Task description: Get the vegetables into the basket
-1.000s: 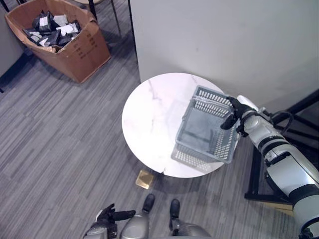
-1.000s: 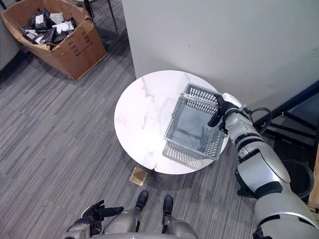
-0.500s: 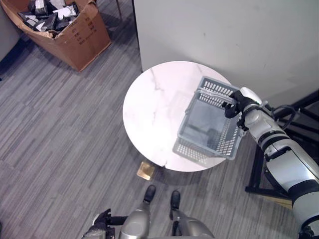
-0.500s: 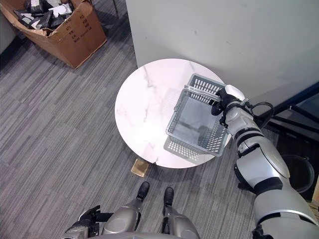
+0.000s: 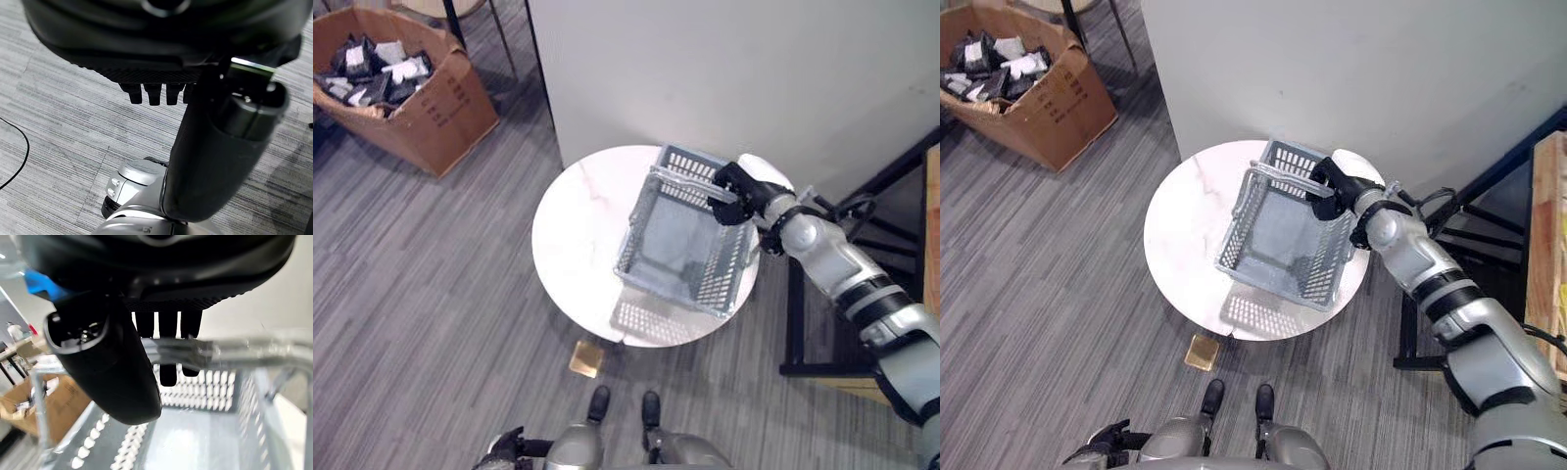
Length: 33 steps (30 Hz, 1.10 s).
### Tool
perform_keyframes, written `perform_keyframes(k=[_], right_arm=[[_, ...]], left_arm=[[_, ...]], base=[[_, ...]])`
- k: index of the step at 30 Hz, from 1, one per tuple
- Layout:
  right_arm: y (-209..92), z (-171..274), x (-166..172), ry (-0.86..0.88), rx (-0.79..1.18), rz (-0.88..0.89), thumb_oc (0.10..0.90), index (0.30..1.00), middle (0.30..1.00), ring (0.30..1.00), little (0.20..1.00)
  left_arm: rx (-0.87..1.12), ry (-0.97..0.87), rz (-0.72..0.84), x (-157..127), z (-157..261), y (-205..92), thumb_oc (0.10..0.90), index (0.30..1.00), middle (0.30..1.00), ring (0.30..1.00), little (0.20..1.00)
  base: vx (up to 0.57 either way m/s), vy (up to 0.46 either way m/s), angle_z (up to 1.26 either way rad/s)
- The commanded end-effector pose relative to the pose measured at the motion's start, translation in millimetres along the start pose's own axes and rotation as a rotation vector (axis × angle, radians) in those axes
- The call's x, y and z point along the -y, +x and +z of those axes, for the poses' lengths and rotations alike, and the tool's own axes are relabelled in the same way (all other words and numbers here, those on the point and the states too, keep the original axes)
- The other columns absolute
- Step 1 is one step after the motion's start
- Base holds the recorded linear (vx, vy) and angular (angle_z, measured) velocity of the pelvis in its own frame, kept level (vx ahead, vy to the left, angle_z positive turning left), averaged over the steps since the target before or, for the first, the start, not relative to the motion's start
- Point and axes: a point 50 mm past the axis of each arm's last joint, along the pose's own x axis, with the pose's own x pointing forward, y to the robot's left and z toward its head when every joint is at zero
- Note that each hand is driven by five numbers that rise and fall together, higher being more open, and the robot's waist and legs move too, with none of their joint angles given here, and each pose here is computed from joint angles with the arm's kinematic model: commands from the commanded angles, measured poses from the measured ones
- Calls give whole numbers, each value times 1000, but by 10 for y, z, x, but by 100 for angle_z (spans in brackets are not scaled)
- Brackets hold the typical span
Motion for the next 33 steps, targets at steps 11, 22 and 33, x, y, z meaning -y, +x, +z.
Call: perform_keyframes(k=[11, 22, 33], right_arm=[[-483, -116, 928, -36, 56, -168, 400, 300, 300, 300, 300], [-730, -832, 661, -44, -244, -26, 400, 300, 300, 300, 300], [-1492, -1943, 244, -33, -783, 61, 400, 300, 300, 300, 300]], left_arm=[[-90, 107, -21, -37, -277, -25, 900, 1000, 1000, 1000, 1000], [-99, 111, -50, 9, -322, -34, 900, 1000, 1000, 1000, 1000], [-118, 128, -60, 12, -371, -41, 900, 1000, 1000, 1000, 1000]], base=[[7, 10, -21], [14, -6, -11], [-3, -7, -8]])
